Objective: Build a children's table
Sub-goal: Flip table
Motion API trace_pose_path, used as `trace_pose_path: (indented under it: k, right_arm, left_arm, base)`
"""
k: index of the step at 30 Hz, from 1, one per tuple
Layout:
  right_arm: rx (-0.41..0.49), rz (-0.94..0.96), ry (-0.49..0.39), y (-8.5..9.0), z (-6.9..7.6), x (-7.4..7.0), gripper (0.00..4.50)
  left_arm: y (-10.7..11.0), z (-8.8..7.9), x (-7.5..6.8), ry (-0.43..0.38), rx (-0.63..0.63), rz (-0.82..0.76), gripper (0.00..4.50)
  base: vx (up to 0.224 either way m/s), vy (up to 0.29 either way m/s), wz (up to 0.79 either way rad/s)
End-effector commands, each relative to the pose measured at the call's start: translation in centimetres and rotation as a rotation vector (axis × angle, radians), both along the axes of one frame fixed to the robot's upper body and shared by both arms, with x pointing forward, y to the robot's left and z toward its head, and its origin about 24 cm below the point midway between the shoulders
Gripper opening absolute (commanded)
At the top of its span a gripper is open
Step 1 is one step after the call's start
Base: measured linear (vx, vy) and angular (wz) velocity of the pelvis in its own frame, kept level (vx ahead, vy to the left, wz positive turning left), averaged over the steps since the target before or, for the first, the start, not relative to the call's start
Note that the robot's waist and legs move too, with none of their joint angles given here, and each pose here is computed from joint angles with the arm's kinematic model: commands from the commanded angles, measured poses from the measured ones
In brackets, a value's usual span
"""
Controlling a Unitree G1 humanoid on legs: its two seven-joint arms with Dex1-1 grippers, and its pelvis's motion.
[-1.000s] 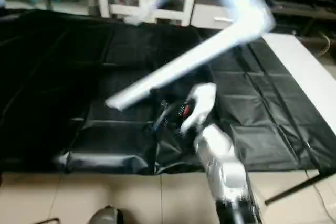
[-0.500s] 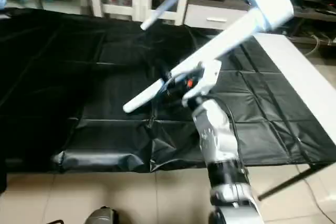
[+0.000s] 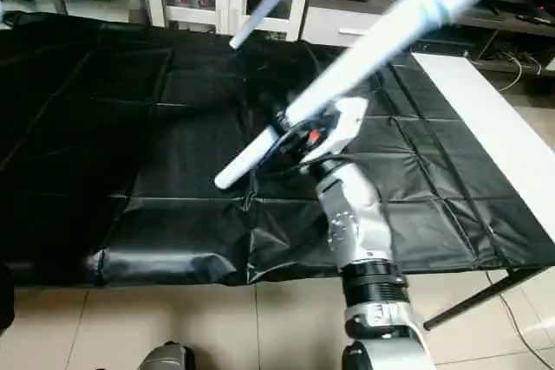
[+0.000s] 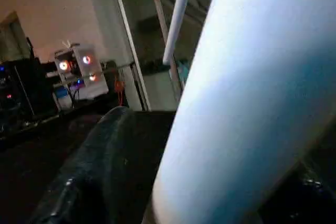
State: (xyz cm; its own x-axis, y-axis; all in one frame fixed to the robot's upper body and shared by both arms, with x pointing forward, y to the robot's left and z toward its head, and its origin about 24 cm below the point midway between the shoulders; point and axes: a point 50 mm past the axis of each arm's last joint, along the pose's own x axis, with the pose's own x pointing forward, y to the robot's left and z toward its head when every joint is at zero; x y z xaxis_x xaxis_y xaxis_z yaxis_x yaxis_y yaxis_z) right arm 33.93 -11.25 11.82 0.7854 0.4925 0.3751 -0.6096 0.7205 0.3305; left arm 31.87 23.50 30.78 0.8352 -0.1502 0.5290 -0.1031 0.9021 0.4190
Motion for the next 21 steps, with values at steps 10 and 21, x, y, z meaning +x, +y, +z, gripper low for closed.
trace_pose_path:
  k: [10, 21]
  right_arm:
    - [-0.009, -0.025, -0.013, -1.1, 0.6, -0.4, 1.90]
    - [-0.036, -0.019, -0.012, -1.3, 0.6, -0.2, 1.59]
  left_arm:
    - [0.7, 0.7, -1.5, -0.100, -0.127, 0.023, 2.00]
    - [-0.6, -1.7, -2.2, -0.059, -0.122, -0.073, 1.96]
  base:
    - [0.000, 0.000, 0.00]
    - [0.000, 0.000, 0.00]
